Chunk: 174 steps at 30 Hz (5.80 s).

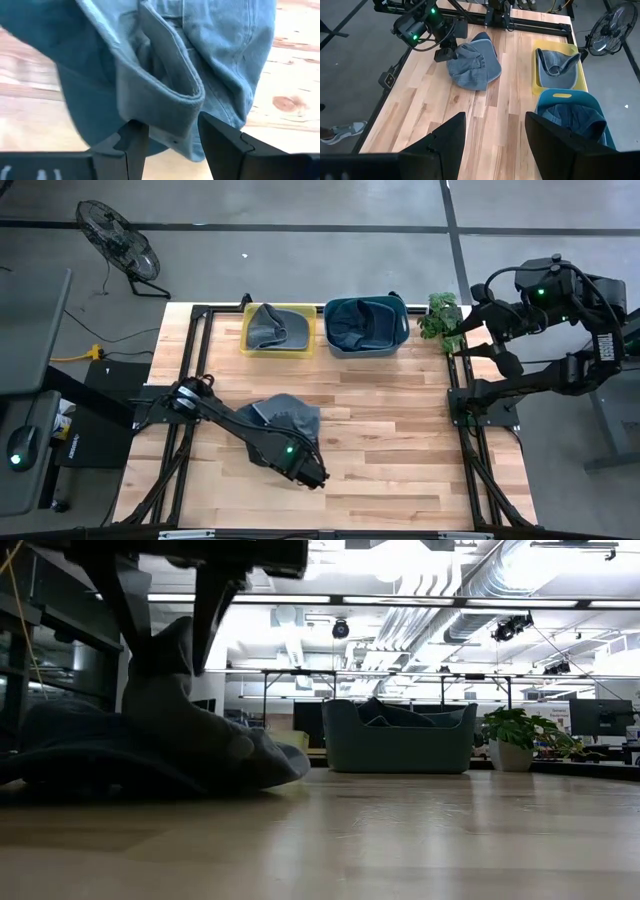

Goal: Pick & Place hat
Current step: Put the gray cap into the yellow bin

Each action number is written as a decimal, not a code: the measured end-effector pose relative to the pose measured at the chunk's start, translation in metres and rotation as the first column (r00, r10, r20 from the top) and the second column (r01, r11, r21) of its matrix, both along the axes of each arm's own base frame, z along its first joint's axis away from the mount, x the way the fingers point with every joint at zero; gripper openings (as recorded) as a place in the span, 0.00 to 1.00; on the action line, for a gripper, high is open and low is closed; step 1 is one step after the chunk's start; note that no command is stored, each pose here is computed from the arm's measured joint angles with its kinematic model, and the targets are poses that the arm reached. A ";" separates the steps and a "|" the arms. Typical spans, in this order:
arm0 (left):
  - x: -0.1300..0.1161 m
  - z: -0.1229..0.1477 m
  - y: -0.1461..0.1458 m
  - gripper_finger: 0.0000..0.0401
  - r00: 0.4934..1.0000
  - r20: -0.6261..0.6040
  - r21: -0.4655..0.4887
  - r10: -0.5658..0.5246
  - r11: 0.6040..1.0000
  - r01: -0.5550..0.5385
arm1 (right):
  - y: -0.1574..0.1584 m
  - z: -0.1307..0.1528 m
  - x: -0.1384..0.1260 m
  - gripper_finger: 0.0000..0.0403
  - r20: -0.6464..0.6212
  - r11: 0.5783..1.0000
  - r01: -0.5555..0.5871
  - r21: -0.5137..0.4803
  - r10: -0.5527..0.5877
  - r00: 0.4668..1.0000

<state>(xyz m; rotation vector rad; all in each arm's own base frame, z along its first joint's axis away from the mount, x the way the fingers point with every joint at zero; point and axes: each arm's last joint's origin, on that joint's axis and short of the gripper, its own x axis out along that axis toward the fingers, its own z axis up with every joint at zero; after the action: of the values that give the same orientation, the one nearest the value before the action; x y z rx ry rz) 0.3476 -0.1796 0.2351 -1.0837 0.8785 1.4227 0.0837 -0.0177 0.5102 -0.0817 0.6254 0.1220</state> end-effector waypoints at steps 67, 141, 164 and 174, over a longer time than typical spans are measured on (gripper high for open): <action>-0.011 -0.013 0.014 0.31 0.992 -0.128 0.120 -0.001 0.993 0.016 | -0.004 -0.002 0.011 0.49 -0.031 0.998 0.031 0.053 -0.029 0.999; -0.014 0.188 0.011 0.00 0.148 -0.117 0.426 -0.982 0.085 0.901 | -0.054 -0.116 0.255 0.55 -0.214 0.910 -0.381 0.162 0.409 0.887; -0.031 0.179 0.015 0.00 0.003 -0.140 0.189 -0.990 -0.024 0.982 | -0.040 -0.170 0.329 0.61 -0.150 0.846 -0.533 -0.025 0.524 0.839; -0.031 0.178 0.015 0.00 -0.046 -0.142 0.175 -0.989 -0.070 0.982 | -0.033 -0.170 0.336 0.61 -0.097 0.800 -0.594 -0.087 0.586 0.804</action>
<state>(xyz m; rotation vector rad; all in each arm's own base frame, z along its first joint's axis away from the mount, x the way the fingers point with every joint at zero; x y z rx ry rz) 0.3162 -0.1649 0.4132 0.0177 1.0638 0.1059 0.4194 -0.0508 0.3406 -0.3877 0.6557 0.7034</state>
